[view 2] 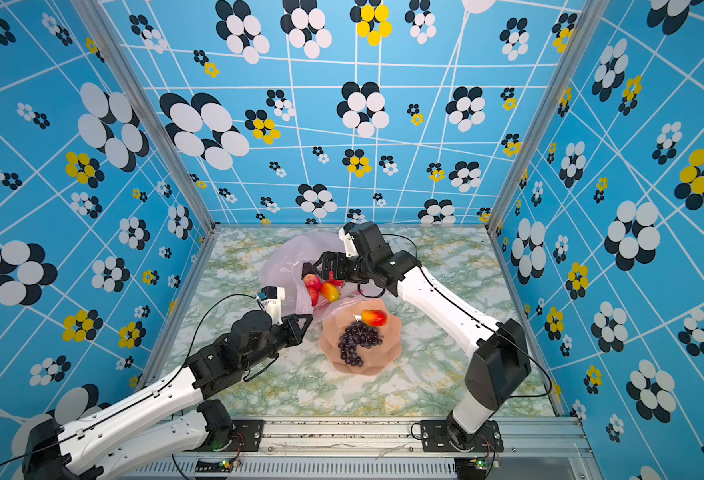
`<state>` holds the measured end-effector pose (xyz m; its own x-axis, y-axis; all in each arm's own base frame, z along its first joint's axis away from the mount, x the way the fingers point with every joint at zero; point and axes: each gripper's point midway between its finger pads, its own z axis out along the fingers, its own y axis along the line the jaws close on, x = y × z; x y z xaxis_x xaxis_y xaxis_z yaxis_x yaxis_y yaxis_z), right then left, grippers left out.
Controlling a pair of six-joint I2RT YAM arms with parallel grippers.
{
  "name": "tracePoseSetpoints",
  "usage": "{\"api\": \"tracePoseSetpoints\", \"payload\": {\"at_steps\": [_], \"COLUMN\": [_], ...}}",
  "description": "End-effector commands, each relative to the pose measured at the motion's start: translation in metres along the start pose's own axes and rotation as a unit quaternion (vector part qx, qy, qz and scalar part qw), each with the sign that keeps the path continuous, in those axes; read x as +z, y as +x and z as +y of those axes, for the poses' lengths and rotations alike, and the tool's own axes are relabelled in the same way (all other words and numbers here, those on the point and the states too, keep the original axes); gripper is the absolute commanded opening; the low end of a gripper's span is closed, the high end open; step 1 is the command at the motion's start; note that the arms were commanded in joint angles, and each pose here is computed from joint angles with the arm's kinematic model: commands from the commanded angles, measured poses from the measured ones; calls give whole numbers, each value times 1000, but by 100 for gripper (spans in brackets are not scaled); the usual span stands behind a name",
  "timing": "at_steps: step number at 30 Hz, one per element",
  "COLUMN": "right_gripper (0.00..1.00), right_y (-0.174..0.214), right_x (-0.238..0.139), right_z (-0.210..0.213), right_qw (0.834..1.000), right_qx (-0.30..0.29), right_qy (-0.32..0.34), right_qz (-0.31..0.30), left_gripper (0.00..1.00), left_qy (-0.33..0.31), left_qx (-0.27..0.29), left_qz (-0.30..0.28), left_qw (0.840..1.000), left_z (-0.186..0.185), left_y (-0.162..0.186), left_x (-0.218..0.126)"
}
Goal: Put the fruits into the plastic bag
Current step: 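Withdraw the right gripper from the bag back over the grapes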
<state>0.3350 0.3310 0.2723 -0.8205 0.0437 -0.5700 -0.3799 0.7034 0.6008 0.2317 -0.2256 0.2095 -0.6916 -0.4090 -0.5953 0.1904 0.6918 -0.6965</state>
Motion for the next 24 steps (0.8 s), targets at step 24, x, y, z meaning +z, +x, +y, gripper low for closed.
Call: {"api": "tracePoseSetpoints", "payload": {"at_steps": [24], "right_gripper": [86], "right_y": [139], "right_x": [-94], "right_z": [-106], "right_qw": [907], "right_qx": [-386], "right_qy": [146], "right_qz": [82], "left_gripper": [0], "left_qy": [5], "left_qx": [9], "left_qz": [-16], "left_qw": [1000], "left_z": [-2], "left_y": [-4], "left_x": [0]}}
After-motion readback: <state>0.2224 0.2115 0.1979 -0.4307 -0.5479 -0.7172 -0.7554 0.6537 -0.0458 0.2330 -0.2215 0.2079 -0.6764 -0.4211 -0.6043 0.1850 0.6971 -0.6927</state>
